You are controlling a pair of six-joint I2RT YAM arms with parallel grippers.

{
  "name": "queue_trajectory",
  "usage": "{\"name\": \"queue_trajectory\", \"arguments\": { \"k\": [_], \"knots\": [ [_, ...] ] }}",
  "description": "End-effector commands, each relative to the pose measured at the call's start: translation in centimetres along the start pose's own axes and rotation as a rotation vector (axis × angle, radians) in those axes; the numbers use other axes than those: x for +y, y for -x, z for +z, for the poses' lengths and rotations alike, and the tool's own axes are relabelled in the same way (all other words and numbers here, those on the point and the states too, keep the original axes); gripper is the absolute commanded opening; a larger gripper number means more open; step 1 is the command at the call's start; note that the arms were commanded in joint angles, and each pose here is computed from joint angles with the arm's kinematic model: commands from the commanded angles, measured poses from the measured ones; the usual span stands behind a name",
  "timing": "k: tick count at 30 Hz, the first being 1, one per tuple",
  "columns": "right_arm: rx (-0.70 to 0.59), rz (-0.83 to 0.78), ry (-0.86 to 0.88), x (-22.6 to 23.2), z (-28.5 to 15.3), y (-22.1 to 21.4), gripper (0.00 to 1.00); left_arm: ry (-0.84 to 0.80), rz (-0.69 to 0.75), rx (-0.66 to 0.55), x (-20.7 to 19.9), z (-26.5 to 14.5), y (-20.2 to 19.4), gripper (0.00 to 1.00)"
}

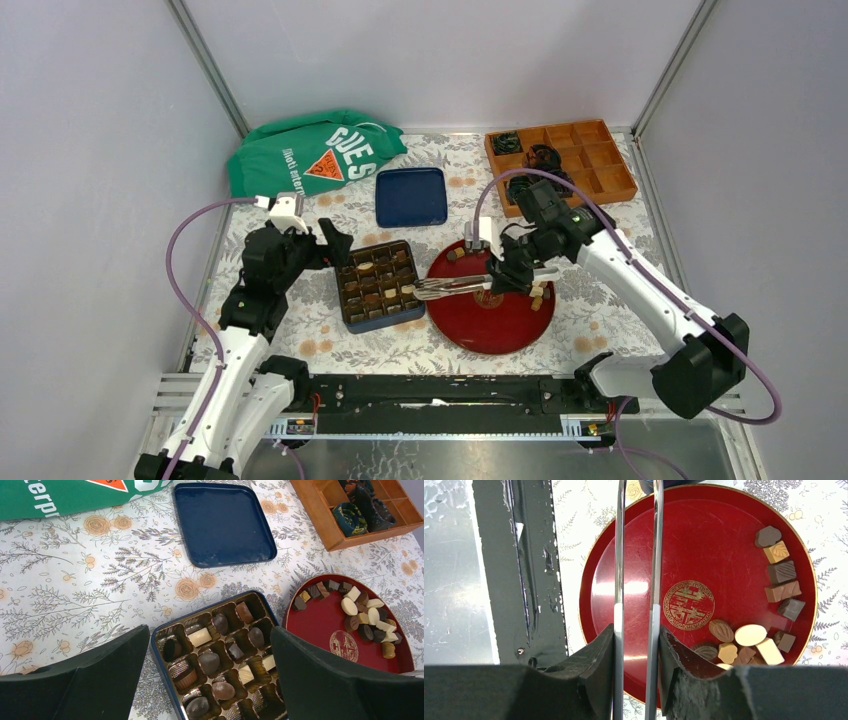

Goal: Pack the chocolate
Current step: Place the fake chocolate in the packing box.

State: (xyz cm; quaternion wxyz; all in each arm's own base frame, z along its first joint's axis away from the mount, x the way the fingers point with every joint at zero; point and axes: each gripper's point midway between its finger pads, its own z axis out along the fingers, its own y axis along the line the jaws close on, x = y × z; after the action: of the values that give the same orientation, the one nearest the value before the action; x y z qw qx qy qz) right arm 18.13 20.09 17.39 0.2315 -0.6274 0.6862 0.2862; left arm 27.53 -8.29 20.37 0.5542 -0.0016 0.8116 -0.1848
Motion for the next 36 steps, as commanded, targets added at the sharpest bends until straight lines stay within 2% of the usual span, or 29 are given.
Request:
{"name": "queue_trajectory", "arguments": {
  "k": [1, 10, 24, 36],
  "knots": [
    [0.016, -0.073, -0.006, -0.6, 0.0, 1.7, 0.04, -0.001, 0.018, -0.041, -0.2, -0.2, 1.6, 0.99],
    [0.093, -0.072, 0.006, -1.6, 2.3, 2.3, 0.08, -0.003, 0.019, -0.042, -0.3, -0.3, 1.7, 0.99],
    [0.117, -0.043, -0.012, -2.4, 3.5, 2.5, 0.13, -0.003, 0.019, -0.042, -0.3, -0.3, 1.7, 0.99],
    [0.123, -0.030, -0.013, -2.4, 3.7, 2.4, 0.37, 0.000, 0.019, -0.041, -0.2, -0.3, 1.7, 0.99]
  ]
}}
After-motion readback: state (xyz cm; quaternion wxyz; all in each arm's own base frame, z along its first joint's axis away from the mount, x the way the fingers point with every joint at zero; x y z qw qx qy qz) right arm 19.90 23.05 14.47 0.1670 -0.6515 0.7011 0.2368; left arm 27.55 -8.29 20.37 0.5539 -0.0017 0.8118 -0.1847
